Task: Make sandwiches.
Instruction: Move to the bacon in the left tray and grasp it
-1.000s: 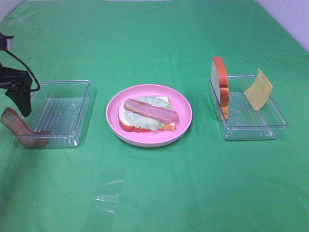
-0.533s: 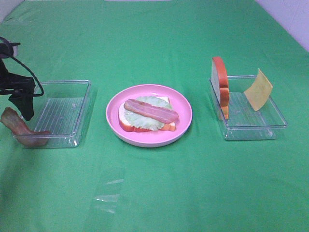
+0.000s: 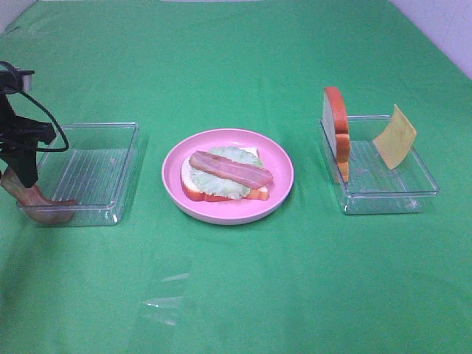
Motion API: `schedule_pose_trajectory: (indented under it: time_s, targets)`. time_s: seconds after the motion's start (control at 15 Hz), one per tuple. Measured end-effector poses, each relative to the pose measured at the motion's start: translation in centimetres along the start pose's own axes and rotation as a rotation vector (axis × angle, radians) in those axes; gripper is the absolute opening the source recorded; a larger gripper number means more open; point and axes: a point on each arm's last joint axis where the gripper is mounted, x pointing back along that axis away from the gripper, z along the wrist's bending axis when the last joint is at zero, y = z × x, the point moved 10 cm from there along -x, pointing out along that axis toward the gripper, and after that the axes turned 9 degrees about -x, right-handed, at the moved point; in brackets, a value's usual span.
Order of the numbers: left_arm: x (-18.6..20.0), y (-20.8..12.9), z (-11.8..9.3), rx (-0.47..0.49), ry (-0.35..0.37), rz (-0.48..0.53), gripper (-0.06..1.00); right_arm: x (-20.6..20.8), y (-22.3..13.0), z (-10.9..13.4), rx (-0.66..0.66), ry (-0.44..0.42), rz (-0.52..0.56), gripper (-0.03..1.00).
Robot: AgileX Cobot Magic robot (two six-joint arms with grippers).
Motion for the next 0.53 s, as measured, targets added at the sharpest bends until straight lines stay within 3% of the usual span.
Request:
schedule_pose_trajectory:
  time_s: [0.13, 0.4, 0.53]
  targets:
    - [0.00, -0.07, -0.02, 0.009, -0.001, 0.004, 0.38, 0.00, 0.00, 0.00, 0.000, 0.000, 0.000, 0.95]
    - [0.00, -0.40, -0.14, 0.020, -0.007, 0.021, 0.37, 0.00, 0.00, 0.00, 0.000, 0.000, 0.000, 0.95]
    - [0.00, -0.39, -0.17, 0.021, -0.009, 0.021, 0.28, 0.00, 0.00, 0.00, 0.000, 0.000, 0.000, 0.95]
